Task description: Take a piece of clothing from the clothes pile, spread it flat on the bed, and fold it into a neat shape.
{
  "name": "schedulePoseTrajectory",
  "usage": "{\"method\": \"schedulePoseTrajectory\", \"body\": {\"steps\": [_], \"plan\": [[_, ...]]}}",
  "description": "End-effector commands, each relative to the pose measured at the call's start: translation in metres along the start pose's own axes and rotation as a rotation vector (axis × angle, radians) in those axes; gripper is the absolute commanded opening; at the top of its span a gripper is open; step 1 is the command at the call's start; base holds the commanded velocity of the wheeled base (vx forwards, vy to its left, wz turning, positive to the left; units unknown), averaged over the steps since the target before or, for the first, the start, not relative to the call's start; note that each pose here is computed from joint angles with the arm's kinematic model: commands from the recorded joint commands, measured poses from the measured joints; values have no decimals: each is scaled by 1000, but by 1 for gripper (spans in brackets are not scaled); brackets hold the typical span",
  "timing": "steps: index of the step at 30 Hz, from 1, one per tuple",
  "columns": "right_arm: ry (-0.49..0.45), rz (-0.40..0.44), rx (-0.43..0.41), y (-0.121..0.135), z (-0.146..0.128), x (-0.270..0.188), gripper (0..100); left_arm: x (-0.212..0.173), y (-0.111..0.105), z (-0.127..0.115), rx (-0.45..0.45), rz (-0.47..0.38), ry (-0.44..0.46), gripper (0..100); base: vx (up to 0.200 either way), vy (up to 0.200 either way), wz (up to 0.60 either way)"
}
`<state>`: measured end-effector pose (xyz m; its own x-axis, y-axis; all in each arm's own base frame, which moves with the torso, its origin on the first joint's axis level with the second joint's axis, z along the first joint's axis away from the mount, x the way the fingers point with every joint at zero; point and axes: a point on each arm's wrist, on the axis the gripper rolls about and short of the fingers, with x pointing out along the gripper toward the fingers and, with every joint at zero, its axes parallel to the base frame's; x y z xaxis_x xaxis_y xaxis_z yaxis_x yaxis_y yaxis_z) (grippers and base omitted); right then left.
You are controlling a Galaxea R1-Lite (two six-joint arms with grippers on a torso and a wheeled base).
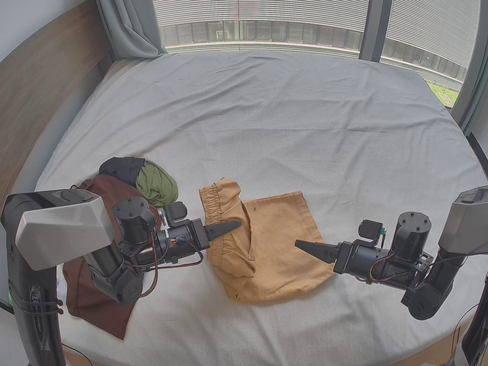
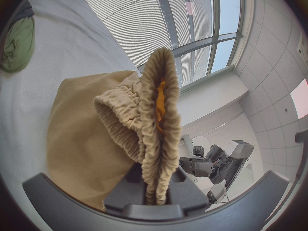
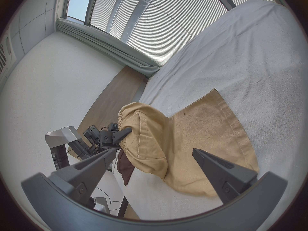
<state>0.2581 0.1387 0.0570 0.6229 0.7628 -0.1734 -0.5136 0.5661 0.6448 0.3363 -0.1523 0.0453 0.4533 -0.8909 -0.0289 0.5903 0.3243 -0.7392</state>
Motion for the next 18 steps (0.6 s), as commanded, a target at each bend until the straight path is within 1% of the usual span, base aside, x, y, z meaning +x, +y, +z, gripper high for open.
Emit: {"method": "schedulePoseTrajectory", "body": {"steps": [1,4,8,11,18], "plan": [[-15,0,-3,-1,4,1,100,15,-3,-2,-26,-37,8,0,0,0,0],[-21,2,-5,-1,5,1,100,23,-7,-2,-45,-63,12,0,0,0,0],[-34,0,-8,-2,8,1,100,33,-9,-9,-69,-80,34,0,0,0,0],[-48,5,-13,-2,12,2,100,39,-4,-17,-86,-78,52,0,0,0,0],[-91,-19,-18,-3,18,5,100,50,4,-24,-87,-87,67,0,0,0,0]]}}
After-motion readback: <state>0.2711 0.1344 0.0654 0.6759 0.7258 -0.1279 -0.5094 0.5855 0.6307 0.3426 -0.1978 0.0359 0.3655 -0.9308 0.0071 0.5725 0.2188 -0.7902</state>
